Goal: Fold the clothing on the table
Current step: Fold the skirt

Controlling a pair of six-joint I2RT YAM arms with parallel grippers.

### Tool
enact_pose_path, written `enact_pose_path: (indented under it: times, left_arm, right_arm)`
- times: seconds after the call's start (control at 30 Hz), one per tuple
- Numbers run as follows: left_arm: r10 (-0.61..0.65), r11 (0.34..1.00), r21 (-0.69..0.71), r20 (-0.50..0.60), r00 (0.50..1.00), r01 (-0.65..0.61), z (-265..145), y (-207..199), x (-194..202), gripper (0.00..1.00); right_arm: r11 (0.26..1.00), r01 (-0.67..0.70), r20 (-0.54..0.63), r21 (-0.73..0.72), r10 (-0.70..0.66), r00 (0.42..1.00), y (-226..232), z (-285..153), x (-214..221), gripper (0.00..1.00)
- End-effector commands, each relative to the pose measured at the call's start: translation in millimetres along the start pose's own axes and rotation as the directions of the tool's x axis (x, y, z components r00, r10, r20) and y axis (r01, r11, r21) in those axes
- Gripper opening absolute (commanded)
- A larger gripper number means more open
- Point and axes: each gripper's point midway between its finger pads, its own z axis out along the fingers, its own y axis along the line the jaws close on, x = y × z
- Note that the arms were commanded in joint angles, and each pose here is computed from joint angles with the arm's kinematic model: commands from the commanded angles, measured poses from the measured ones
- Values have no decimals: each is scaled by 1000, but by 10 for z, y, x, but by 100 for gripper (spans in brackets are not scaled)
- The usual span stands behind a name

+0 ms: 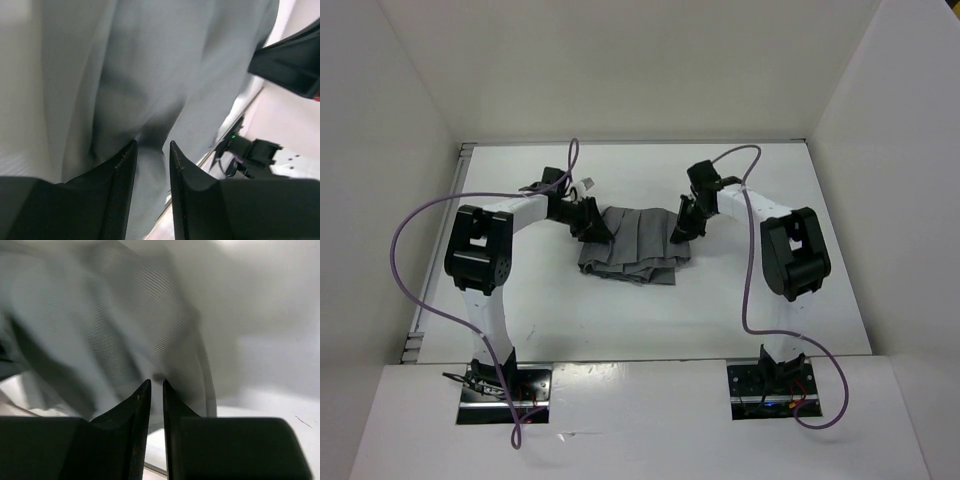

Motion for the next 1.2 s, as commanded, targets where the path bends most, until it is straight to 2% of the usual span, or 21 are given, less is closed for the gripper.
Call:
enact_pose_path:
  times: [0.0,0.23,0.33,0.4,0.5,0.53,0.57,0.63,0.7,0.77,0.83,0.9,0.97,1.03,1.1,1.17]
  left_arm:
    - [69,997,-26,-8,998,-69,-98,-2,124,39]
    - [69,984,-159,-66,995,-79,-57,305,367,39]
    - [98,989,-103,-96,991,-108,-106,185,441,41]
    - [186,983,3,-37,982,-186,-321,-258,362,52]
    - [305,950,26,133,943,-311,-743,-753,106,75]
    - [318,946,16,173,932,-325,-858,-837,33,77]
    - [347,934,5,211,914,-356,-968,-956,-5,79]
    - [359,931,-11,228,905,-366,-1019,-947,-37,80]
    - [337,940,-21,206,919,-340,-981,-822,93,80]
    - [328,944,-37,201,923,-327,-996,-720,183,80]
    - [294,956,-54,169,941,-289,-920,-520,367,80]
    - [277,961,-58,180,944,-271,-961,-459,429,80]
    - [247,969,-63,203,947,-239,-1033,-395,450,80]
    - [243,970,-59,239,940,-236,-1089,-404,435,80]
    - [184,983,-48,250,951,-178,-1052,-309,510,80]
    - [148,989,-39,272,951,-143,-1084,-289,529,80]
  right_arm:
    - [1000,-2,-45,27,3,999,-157,0,301,20]
    - [988,-40,-87,150,54,995,-520,-98,643,20]
    - [983,-35,-43,180,43,998,-494,-338,568,20]
    - [985,-15,47,170,8,999,-329,-657,398,20]
    - [991,10,172,132,-33,985,-134,-1048,176,33]
    - [991,2,198,135,-29,980,-155,-1112,131,39]
    - [991,3,216,134,-32,976,-147,-1162,116,41]
    - [995,13,260,100,-39,965,-92,-1266,89,46]
    - [998,27,271,54,-41,962,-62,-1284,154,48]
    - [1000,2,247,17,-7,969,-82,-1223,290,55]
    - [998,-21,261,-55,35,965,-7,-1268,350,55]
    - [993,-65,215,-95,84,973,-72,-1160,561,59]
    - [978,-122,239,-170,161,958,-68,-1185,652,60]
    - [977,-135,291,-166,179,940,-86,-1292,642,62]
    - [971,-133,369,-199,200,908,-55,-1518,574,63]
    - [965,-139,389,-224,220,895,-73,-1581,640,65]
